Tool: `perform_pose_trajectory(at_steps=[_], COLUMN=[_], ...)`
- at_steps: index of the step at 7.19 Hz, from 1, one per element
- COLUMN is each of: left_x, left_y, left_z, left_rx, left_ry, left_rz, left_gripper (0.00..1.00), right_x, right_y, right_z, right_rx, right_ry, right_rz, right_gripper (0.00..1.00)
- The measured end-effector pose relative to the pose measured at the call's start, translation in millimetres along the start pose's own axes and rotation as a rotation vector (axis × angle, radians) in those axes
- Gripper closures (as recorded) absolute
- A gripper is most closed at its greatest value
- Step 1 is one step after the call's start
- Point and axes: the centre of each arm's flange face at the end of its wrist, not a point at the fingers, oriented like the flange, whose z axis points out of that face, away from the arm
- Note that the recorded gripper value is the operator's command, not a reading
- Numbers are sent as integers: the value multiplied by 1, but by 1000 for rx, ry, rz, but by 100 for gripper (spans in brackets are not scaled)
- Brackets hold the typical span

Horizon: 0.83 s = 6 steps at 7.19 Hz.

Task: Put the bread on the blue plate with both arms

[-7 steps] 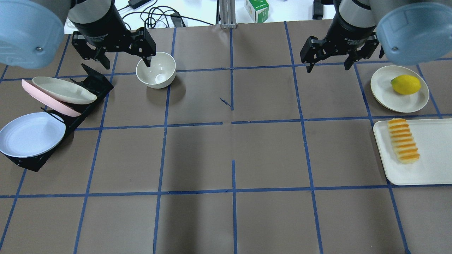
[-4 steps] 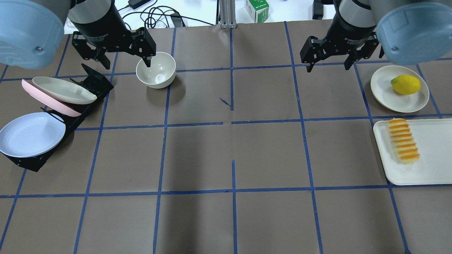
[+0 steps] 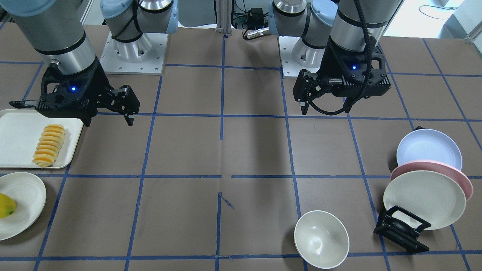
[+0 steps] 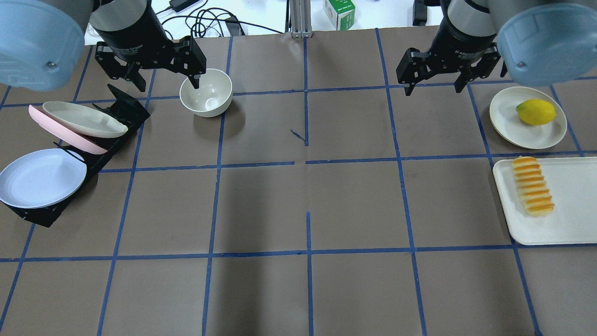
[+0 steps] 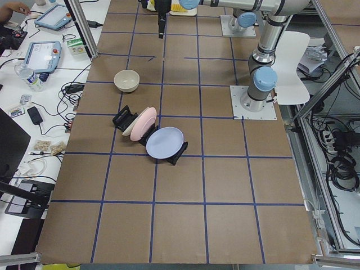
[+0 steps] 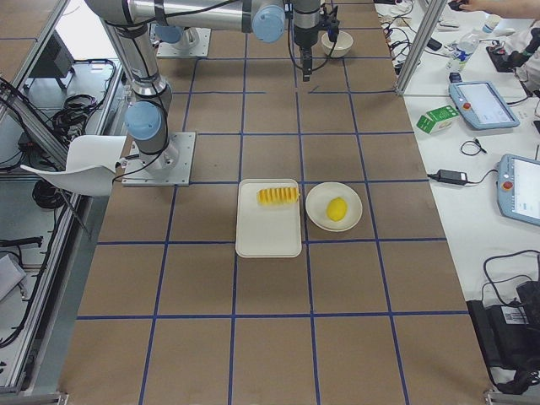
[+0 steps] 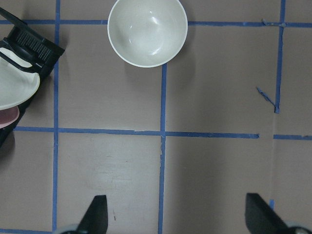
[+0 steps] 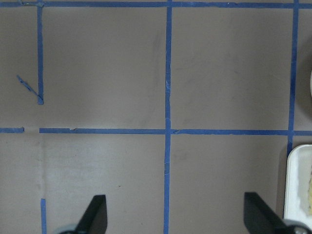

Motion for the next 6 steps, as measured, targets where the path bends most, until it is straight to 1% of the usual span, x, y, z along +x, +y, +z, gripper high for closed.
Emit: perform_pose_trajectory(at_steps=[6], left_x=[0], left_y=[0], left_z=[0], left_rx=[0], left_ry=[0], left_rz=[-1], left_gripper=[0], right_x=[0], right_y=[-1], right_z=[-2], right_rx=[15], right_ry=[1], right_rz=[0], right_gripper=[0])
